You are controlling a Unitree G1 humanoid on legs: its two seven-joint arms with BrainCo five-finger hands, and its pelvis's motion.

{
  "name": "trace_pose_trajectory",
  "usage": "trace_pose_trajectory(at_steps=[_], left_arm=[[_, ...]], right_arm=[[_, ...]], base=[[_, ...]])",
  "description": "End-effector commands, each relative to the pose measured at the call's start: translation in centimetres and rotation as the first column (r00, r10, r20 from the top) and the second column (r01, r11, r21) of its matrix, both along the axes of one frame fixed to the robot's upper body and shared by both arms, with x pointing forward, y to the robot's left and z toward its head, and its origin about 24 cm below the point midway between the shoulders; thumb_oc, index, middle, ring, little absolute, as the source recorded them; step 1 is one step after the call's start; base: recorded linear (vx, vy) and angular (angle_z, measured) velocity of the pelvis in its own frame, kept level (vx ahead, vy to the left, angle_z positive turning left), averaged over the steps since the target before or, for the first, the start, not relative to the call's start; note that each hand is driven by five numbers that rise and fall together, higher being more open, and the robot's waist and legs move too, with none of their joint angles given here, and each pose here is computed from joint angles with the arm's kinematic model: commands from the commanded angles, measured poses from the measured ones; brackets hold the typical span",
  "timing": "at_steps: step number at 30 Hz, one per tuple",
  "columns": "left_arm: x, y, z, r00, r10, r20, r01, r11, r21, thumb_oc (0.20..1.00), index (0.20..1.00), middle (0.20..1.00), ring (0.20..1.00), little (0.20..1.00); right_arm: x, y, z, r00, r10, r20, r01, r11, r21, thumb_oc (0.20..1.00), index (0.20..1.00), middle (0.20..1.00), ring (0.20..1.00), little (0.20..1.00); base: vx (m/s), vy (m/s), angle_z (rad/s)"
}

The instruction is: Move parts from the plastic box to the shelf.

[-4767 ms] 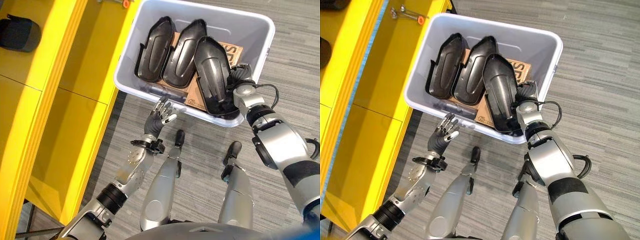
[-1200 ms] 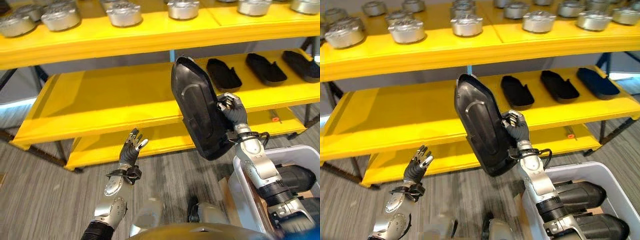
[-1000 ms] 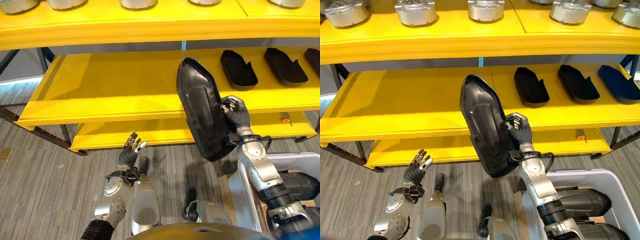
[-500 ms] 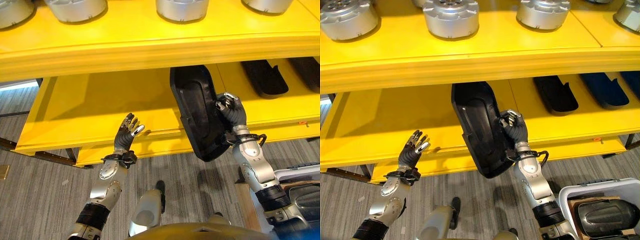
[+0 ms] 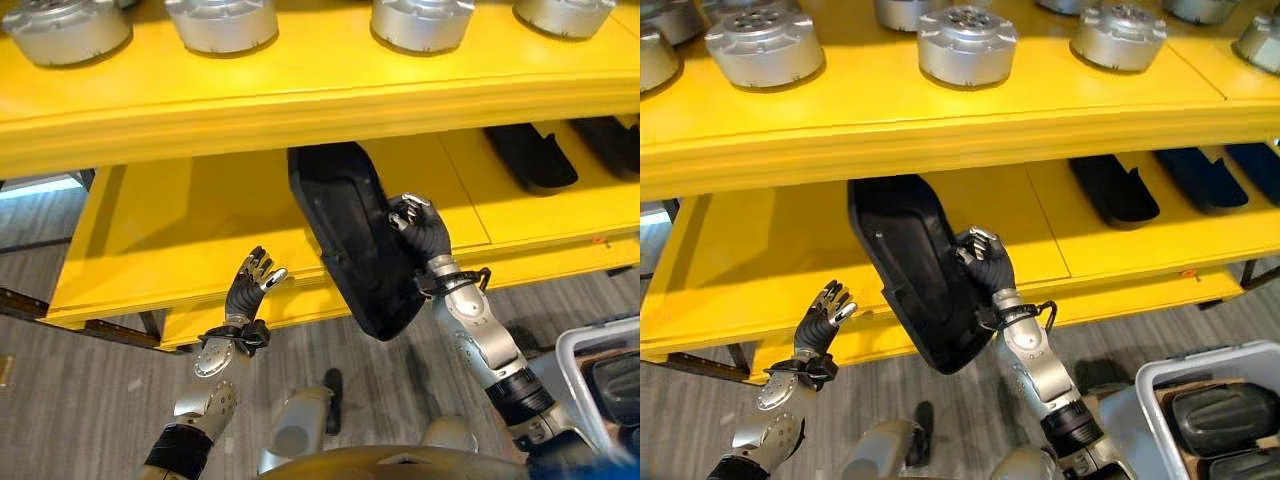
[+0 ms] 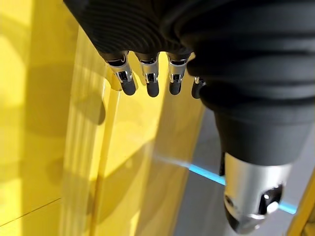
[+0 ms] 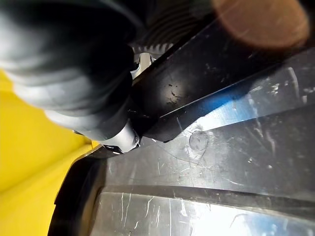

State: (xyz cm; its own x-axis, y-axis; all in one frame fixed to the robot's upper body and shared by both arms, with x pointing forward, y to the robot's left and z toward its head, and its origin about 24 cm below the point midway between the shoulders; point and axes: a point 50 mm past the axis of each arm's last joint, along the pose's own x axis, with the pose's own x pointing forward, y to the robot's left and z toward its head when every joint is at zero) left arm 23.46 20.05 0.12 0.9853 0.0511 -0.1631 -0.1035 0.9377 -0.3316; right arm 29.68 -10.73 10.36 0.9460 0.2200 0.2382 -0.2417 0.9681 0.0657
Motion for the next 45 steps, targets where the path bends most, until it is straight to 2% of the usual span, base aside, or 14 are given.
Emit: trace_pose_trajectory(at_steps=[1,4,19,28,33,35,40,45], left_arm=[[0.6,0.8,2.9,0.988,0.027,0.155,-0.028,1.0,0.002,1.0,1.0,1.0,1.0,1.0],[0.2,0.2,2.6,0.989,0.006,0.145,-0.003,1.0,-0.025,1.0,1.0,1.0,1.0,1.0],[0.1,0.2,2.8,0.989,0.005,0.146,0.0,0.999,-0.036,1.0,1.0,1.0,1.0,1.0],[0.2,-0.6,3.7,0.98,-0.112,0.162,0.115,0.993,-0.009,1.0,1.0,1.0,1.0,1.0],[0.6,-1.3,4.9,0.962,-0.183,0.202,0.183,0.983,0.02,1.0,1.0,1.0,1.0,1.0],[1.0,-1.8,5.7,0.949,-0.217,0.23,0.215,0.976,0.036,1.0,1.0,1.0,1.0,1.0],[1.1,-2.2,6.2,0.939,-0.238,0.249,0.234,0.971,0.048,1.0,1.0,1.0,1.0,1.0],[1.3,-2.6,6.4,0.933,-0.253,0.256,0.248,0.967,0.054,1.0,1.0,1.0,1.0,1.0]], right_arm=[[0.0,-1.2,4.1,0.983,-0.032,0.181,0.02,0.998,0.066,0.2,0.2,0.2,0.2,0.2],[0.1,-2.2,4.0,0.982,-0.051,0.181,0.041,0.997,0.058,0.2,0.2,0.2,0.2,0.2],[2.0,-0.7,6.8,0.967,-0.04,0.253,0.032,0.999,0.037,0.2,0.2,0.2,0.2,0.2],[8.9,-1.3,13.3,0.941,-0.215,0.261,0.234,0.971,-0.044,0.2,0.2,0.2,0.2,0.2],[11.8,-2.9,17.1,0.904,-0.371,0.214,0.393,0.917,-0.07,0.2,0.2,0.2,0.2,0.2],[12.4,-4.9,19.0,0.872,-0.455,0.181,0.468,0.883,-0.032,0.2,0.2,0.2,0.2,0.2],[12.3,-9.5,20.6,0.8,-0.587,0.125,0.591,0.806,0.003,0.2,0.2,0.2,0.2,0.2],[11.7,-12.7,21.4,0.745,-0.66,0.096,0.659,0.751,0.047,0.2,0.2,0.2,0.2,0.2]], base=[[0.11,-0.253,0.82],[0.13,-0.36,0.66],[0.01,-0.111,0.09],[0.0,-0.047,0.13],[-0.06,0.02,0.17],[-0.06,0.06,0.33],[0.01,0.059,0.32],[0.07,0.017,0.11]])
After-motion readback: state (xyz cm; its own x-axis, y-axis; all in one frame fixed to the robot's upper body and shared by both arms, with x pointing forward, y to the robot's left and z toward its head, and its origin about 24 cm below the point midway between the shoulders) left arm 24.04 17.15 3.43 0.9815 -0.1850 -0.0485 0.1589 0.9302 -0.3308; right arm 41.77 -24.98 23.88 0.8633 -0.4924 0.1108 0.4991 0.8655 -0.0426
